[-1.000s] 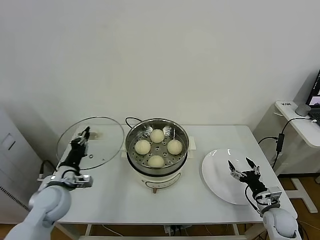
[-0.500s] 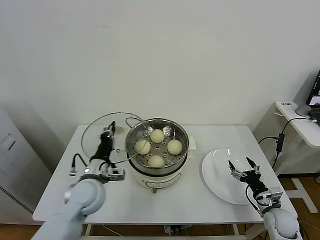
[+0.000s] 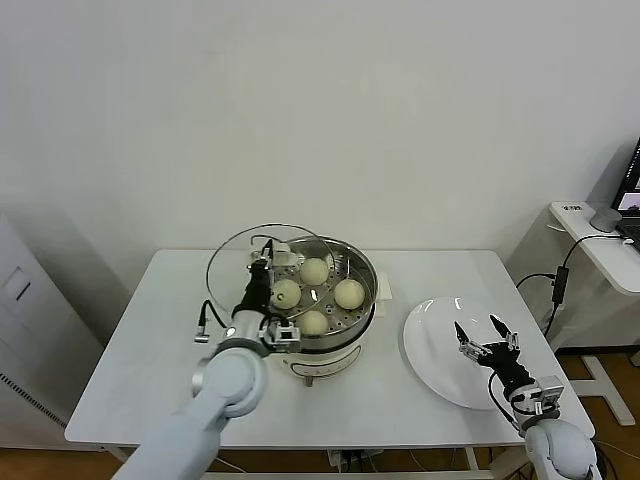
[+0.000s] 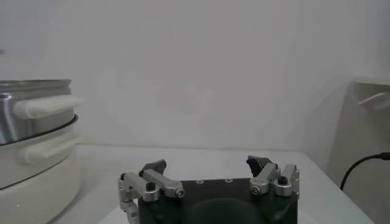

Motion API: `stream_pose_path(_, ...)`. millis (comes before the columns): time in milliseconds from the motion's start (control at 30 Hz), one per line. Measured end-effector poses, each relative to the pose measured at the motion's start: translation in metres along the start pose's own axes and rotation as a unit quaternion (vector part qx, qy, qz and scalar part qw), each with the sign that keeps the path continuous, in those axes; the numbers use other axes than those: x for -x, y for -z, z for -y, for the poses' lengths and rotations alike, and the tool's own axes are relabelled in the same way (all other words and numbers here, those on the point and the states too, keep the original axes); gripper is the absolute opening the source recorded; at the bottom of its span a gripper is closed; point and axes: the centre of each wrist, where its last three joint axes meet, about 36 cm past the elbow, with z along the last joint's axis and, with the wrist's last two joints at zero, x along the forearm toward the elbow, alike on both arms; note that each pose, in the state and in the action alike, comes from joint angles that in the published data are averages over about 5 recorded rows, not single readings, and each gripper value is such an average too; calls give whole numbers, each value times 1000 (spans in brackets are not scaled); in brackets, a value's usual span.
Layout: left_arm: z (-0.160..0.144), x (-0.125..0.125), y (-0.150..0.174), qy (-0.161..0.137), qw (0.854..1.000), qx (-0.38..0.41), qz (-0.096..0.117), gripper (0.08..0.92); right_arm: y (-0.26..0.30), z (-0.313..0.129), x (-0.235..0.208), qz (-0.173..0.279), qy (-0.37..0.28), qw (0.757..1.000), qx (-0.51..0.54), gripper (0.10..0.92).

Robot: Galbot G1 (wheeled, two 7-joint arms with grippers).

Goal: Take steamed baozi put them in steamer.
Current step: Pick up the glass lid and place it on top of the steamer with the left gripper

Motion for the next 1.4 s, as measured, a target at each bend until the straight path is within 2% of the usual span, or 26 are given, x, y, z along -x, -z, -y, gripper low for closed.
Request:
stream_pose_path(800,16,15,58,-11,1000,0,10,104,-6,-5,2,-3,2,1000,4,823)
stream_pose_path(1400,25,12,79,-21,1000,-5,17,104,-16,-7,3,-10,2,1000,9,823)
